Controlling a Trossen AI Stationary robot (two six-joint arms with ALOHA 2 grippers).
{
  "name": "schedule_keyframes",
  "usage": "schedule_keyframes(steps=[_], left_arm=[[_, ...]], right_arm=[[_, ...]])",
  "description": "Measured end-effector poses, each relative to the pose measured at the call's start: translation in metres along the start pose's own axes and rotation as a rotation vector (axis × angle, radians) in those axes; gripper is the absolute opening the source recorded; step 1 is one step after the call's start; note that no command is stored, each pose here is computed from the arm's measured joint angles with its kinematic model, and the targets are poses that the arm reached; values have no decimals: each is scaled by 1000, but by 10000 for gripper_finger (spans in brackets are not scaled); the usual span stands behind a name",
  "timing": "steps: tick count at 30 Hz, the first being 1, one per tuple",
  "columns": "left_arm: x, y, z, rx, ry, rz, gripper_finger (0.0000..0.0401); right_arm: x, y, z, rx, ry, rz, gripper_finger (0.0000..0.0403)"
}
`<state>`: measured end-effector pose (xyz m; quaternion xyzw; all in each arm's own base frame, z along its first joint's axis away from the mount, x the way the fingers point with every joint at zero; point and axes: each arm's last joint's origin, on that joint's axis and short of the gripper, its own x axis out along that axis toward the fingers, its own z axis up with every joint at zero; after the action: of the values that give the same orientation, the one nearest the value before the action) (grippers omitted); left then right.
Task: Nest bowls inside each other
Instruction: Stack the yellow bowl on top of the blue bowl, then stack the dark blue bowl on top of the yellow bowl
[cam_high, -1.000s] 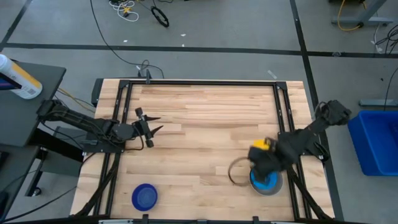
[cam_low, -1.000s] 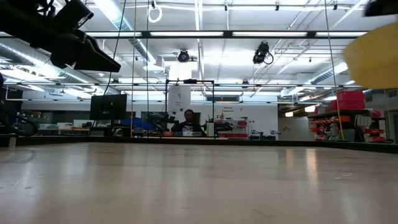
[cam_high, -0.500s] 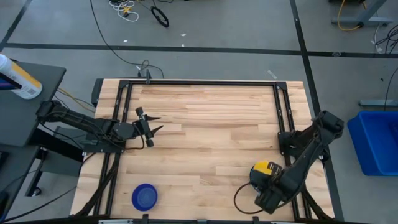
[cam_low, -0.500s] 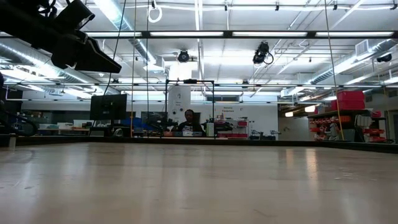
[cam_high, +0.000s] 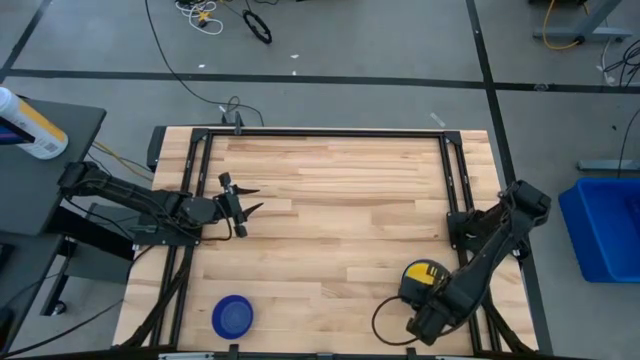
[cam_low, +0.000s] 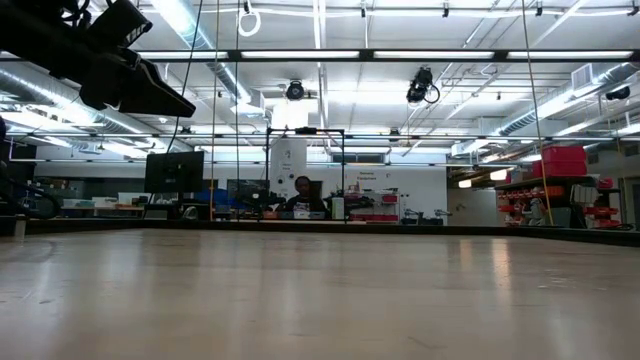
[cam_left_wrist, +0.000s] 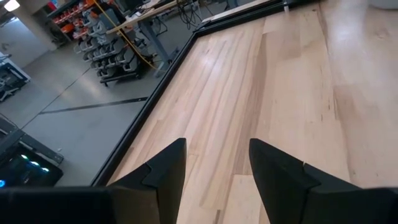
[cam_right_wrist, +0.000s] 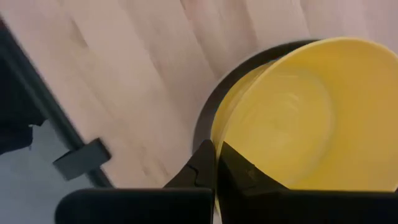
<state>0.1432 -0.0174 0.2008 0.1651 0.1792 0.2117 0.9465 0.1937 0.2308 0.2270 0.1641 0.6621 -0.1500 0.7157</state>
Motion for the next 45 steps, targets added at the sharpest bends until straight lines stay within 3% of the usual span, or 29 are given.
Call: schedule_keyframes(steps=[8, 15, 26, 33, 39, 45], left_arm=[[0, 0, 0, -6, 0, 0, 183], [0, 0, 0, -15, 0, 0, 183], [0, 0, -1, -2, 12, 3, 183], [0, 0, -4, -5, 35, 3, 183], [0, 0, -4, -1, 39, 20, 183], [0, 1, -4, 1, 44, 55, 183]], right_arm=[[32, -7, -1, 0, 44, 39, 0], [32, -8, -2, 6, 52, 37, 10], [30, -24, 5, 51, 64, -117, 147], [26, -22, 12, 52, 45, -82, 190], [-1, 0, 33, -26, -203, 45, 186], [-5, 20, 102, -138, -508, 297, 185]])
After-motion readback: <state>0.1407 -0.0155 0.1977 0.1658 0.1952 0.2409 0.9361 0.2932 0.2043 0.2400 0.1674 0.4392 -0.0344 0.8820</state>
